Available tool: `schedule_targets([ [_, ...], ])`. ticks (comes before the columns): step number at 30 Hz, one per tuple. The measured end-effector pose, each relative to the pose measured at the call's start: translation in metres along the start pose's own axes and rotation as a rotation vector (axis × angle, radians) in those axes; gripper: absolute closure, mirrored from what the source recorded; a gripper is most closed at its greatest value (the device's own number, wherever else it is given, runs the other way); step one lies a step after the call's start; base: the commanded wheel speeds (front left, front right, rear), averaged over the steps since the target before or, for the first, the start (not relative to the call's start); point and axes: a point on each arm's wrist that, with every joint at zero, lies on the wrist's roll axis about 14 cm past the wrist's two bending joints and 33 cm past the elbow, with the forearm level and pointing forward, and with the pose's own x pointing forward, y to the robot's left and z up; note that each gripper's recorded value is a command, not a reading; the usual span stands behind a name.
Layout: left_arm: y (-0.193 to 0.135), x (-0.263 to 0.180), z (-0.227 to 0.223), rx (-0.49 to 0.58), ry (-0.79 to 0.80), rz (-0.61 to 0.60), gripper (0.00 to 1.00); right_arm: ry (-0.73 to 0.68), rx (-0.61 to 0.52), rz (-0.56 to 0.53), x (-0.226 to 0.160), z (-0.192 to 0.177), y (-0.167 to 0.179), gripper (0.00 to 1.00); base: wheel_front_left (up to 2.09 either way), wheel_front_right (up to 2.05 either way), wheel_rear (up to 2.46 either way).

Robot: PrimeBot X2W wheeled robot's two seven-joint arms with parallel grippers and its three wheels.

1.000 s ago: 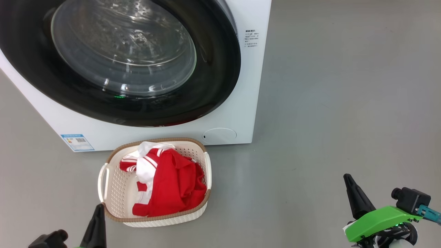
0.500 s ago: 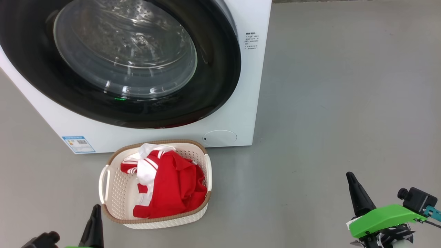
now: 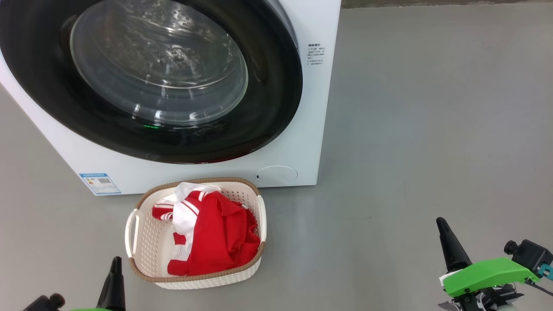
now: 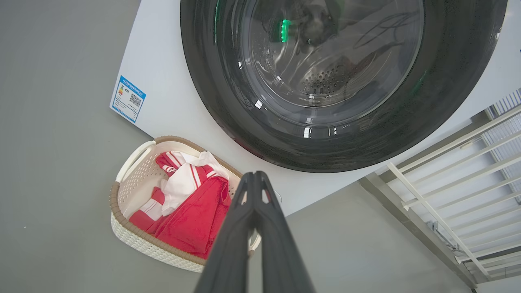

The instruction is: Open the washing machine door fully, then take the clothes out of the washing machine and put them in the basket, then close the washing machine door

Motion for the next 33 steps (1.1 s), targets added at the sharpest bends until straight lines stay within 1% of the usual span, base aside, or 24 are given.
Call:
schedule_targets([
  [21,-0.003,0.001,0.01,-0.225,-0.016,-0.004,1.0,-0.022,0.218,0.011,0.0,0.01,0.007,1.0,0.0,0.0,0.0],
  [30,-0.006,0.0,0.014,-0.34,-0.019,-0.013,1.0,-0.027,0.328,0.025,-0.001,0.012,0.012,1.0,0.0,0.0,0.0],
  [33,-0.006,0.0,0.015,-0.372,-0.021,-0.016,1.0,-0.023,0.352,0.018,-0.005,0.01,0.009,1.0,0.0,0.0,0.0],
])
